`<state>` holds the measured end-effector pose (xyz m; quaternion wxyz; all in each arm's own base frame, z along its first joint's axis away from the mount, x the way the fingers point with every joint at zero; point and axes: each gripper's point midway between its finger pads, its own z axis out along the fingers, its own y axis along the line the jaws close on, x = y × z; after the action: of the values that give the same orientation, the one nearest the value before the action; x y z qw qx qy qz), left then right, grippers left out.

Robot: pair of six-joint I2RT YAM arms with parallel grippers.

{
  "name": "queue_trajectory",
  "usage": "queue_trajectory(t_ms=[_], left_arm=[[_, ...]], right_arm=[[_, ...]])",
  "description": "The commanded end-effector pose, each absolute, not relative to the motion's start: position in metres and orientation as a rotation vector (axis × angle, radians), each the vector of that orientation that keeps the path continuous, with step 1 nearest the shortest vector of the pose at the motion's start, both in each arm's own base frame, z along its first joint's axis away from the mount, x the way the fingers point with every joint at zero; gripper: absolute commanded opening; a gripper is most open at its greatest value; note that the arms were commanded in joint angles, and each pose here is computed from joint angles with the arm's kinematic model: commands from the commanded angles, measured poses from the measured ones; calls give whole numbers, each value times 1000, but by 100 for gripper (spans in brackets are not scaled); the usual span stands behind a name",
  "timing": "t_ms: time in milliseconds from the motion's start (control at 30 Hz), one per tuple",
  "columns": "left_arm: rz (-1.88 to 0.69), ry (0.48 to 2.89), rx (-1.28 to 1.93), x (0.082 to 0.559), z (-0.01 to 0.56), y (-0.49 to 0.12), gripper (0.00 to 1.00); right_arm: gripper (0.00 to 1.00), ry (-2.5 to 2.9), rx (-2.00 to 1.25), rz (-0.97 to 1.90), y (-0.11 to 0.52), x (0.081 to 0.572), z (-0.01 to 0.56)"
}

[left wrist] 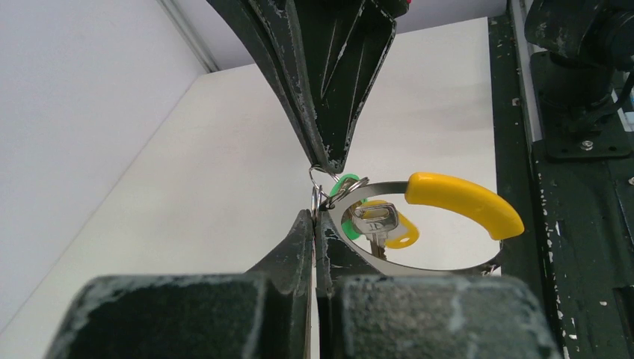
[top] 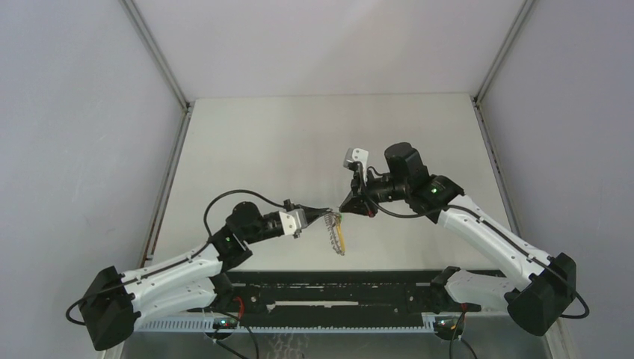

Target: Put the keys on the keyring

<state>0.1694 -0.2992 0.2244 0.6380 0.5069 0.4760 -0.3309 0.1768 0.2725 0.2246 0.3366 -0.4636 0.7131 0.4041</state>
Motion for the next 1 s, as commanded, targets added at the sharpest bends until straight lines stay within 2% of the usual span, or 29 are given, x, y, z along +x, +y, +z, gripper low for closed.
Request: queue_trajectory(t_ms=[0,100,200,300,433,567,667,967], left_arm=[[-794,959,1114,159,254,-300,0],[-814,954,1120,157,255,-302,0],[-819,953,1126,156,254,-303,0],[-831,952,1134,154,254,-305,0],[-847,948,1145,152,254,-306,0],[-850,942,1147,151,255,-307,0],[-844,932,1139,151,258,-305,0],[-872,865,1082,144,274,-301,0]], right_arm=[[1,1776,-1216,1122,277,175,237],[7,1760,-1244,1144,280,170,236],[21,1706,-1295,1161,283,162,240],[23,1660,-1330,1152,286,156,243],[18,1624,-1342,1156,288,156,247],[5,1610,-1345,1158,289,157,249],[0,1640,-1342,1170,287,157,244],[0,1752,-1333,1296,282,150,227]])
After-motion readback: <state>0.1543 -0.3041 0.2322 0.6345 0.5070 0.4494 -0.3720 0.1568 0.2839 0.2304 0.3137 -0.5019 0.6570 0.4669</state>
